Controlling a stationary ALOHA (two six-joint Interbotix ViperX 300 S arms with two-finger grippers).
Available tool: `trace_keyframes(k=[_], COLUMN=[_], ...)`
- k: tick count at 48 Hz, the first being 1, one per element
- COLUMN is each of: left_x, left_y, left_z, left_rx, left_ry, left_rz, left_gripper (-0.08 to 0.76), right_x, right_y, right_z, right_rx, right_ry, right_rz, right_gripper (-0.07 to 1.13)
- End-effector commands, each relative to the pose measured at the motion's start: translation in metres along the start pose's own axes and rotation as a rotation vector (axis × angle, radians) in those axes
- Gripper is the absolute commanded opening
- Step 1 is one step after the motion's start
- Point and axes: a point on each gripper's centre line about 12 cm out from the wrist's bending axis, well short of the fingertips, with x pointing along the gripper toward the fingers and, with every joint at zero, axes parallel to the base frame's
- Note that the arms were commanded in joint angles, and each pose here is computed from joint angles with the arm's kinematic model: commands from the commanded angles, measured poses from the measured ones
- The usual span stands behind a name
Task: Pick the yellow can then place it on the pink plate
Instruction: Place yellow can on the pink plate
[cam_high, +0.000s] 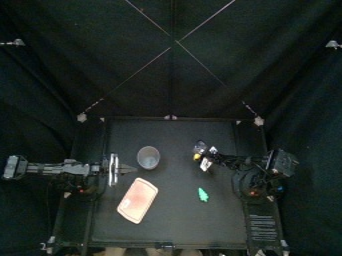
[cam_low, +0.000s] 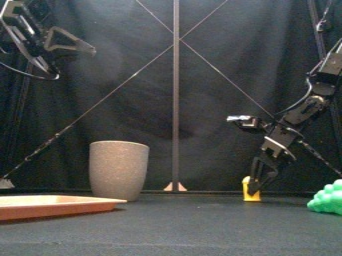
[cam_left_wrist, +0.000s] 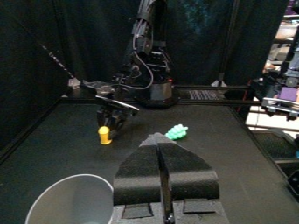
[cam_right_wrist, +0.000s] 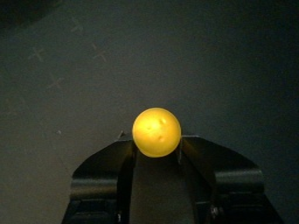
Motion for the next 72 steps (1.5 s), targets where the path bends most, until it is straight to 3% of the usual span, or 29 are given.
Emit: trace_keyframes(k=[1,12,22,31,42,66,72], left_x=[0.002,0.002,0.002,0.001,0.001,0.000,-0.001], left_y=[0.000,0.000,0.001,0.003,0.008,0.021,0.022], left_z=[0.005,0.005,0.005,0.003,0.003,-0.001,-0.001], left_rx=[0.002,0.002,0.002,0.002,0.000,-0.024,-0.026], left_ry=[-0.015,-0.015,-0.015,-0.011,-0.010,0.003,0.001], left_rz=[0.002,0.002,0.005,0.015,0.039,0.106,0.111], left_gripper=[-0.011,-0.011,-0.011,-0.011,-0.011,-0.010,-0.010], right_x=[-0.001,-0.003,-0.010,-0.020,-0.010,0.054,0.072], right_y=[0.001,0.013,0.060,0.123,0.187,0.290,0.302], right_z=[0.010,0.018,0.038,0.063,0.084,0.113,0.113], right_rx=[0.001,-0.025,-0.107,-0.191,-0.256,-0.347,-0.358], right_ry=[-0.032,-0.057,-0.121,-0.198,-0.234,-0.209,-0.196], right_rz=[0.003,0.034,0.147,0.289,0.397,0.486,0.486], right_gripper=[0.66,0.65,0.65,0.65,0.65,0.65,0.65])
